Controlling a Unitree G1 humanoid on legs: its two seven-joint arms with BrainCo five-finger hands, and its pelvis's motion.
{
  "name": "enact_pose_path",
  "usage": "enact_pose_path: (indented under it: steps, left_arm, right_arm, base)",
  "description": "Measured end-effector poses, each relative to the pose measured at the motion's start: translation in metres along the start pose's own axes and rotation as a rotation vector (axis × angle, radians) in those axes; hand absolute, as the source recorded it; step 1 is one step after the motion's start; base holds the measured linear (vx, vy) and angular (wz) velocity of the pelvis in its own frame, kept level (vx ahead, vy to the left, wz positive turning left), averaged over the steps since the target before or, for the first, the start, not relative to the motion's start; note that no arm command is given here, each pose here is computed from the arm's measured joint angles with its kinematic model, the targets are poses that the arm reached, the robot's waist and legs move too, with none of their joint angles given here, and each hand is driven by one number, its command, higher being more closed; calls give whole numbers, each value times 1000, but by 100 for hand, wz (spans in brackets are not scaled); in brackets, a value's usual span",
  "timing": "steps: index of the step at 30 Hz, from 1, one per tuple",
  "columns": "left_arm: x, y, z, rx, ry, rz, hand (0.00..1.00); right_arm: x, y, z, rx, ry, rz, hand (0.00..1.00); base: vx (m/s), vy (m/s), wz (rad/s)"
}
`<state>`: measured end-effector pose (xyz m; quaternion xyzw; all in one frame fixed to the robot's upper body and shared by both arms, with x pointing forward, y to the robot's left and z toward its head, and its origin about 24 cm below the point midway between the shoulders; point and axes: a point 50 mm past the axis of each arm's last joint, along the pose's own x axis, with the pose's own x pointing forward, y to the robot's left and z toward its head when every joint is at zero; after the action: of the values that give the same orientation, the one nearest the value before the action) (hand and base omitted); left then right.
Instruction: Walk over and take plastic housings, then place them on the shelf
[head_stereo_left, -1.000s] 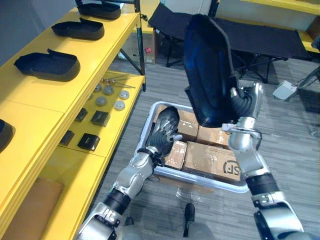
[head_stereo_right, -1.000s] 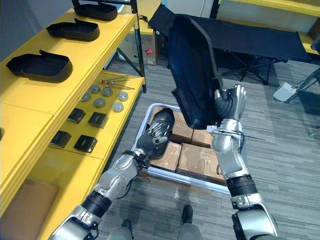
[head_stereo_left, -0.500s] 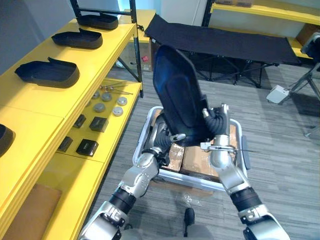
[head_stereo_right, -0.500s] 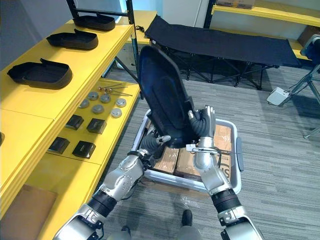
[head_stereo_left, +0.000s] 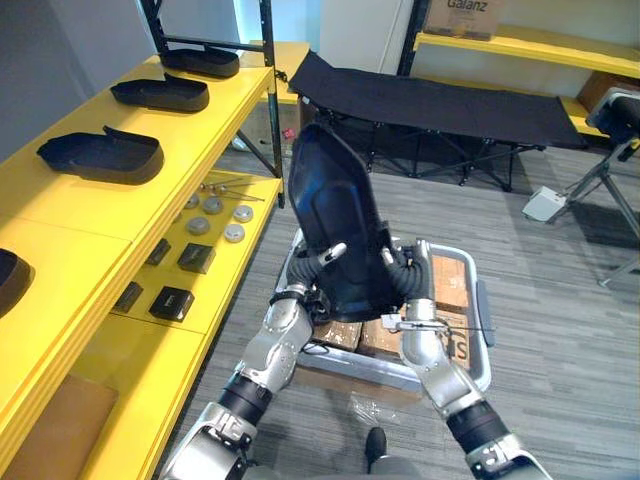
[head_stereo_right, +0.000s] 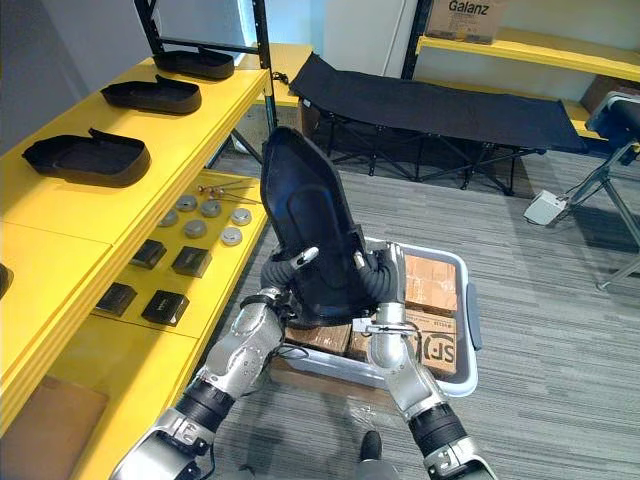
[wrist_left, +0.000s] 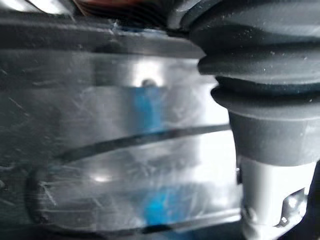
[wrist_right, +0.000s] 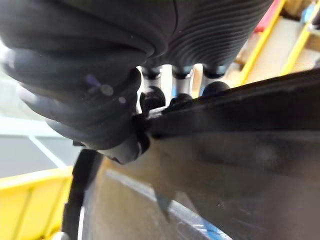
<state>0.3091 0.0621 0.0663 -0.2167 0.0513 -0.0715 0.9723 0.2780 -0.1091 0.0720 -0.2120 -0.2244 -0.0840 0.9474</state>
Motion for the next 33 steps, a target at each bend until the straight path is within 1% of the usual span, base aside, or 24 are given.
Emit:
enact_pose_path:
  steps: [6,14,23,24,29,33]
  left_arm:
    - [1,-1,1,-16,2,-32,100]
    - [0,7,-6,-119,71,-138,100]
    - [-6,13,-14,-187,98,-172,100]
    - [-8,14,-17,-190,98,-168,100]
    - [-20,18,-24,-216,104,-155,100]
    - [-32,20,-26,-235,95,-151,100]
  right_arm:
    - [-7,-1,1,24,-7,-15,100]
    - [-14,-3,5,49,-36,-25,100]
    - [-17,-4,9,53,-71,-6,100]
    - [-19,-4,8,53,-69,-2,0]
    - [-28,-1,14,84,-71,21,0]
    - [-37,-5,17,191,-11,40,0]
  base:
    - [0,0,0]
    - [0,0,0]
    - [0,0,0]
    - [0,0,0]
    - [0,0,0]
    - [0,0,0]
